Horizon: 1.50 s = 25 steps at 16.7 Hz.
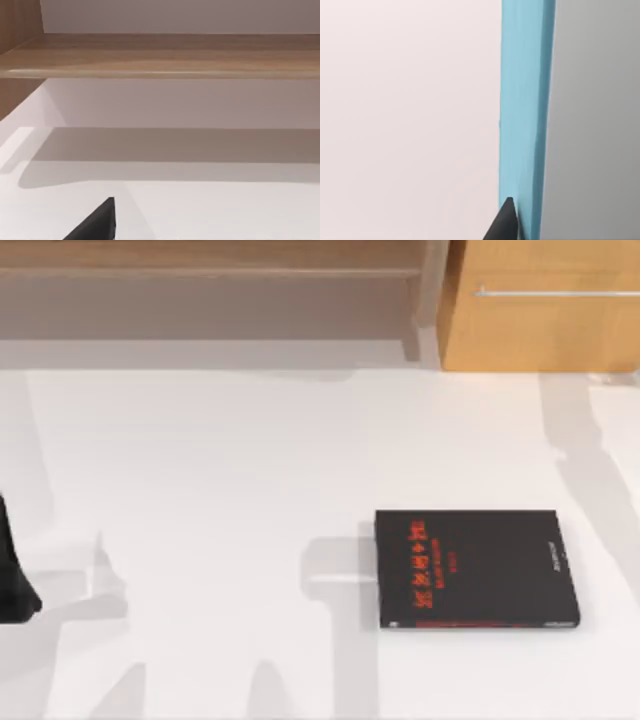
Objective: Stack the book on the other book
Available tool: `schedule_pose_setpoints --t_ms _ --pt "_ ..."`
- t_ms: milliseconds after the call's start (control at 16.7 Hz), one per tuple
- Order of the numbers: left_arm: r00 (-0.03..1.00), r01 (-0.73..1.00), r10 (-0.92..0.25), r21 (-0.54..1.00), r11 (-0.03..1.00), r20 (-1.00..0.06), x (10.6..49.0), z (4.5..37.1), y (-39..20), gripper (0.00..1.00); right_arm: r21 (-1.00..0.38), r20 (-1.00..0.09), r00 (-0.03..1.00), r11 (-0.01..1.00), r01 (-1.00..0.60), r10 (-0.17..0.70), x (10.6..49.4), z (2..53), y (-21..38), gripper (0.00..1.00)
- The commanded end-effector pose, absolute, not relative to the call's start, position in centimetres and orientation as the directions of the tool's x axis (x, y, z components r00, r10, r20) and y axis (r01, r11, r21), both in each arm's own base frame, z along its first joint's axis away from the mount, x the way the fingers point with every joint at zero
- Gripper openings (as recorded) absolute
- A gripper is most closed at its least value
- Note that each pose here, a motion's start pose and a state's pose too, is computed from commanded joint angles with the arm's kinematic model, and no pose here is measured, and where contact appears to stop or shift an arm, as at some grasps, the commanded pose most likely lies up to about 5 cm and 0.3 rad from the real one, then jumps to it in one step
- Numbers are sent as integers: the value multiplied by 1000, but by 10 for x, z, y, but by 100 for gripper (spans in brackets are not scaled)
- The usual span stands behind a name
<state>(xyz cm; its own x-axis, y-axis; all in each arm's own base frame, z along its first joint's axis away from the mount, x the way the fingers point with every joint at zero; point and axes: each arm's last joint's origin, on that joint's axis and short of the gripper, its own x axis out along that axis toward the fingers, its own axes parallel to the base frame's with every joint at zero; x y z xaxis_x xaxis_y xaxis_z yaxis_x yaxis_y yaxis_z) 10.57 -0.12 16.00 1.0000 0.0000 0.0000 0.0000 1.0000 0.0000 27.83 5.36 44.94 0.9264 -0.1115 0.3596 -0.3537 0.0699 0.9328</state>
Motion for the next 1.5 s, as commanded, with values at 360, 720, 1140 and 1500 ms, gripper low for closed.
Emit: schedule_pose_setpoints --t_ms 360,720,1140,1500 --pt "1000 0 0 0 1000 0 106 160 -1 100 949 3 1000 -314 3 18 249 339 146 0" --pt "1000 0 0 0 1000 0 106 160 -1 100 912 -360 932 -191 363 51 193 196 199 0" --pt "1000 0 0 0 1000 0 106 160 -1 100 865 -502 865 5 502 -24 149 119 192 0" --pt "1000 0 0 0 1000 0 106 160 -1 100 866 -501 865 0 501 -24 151 119 192 0"
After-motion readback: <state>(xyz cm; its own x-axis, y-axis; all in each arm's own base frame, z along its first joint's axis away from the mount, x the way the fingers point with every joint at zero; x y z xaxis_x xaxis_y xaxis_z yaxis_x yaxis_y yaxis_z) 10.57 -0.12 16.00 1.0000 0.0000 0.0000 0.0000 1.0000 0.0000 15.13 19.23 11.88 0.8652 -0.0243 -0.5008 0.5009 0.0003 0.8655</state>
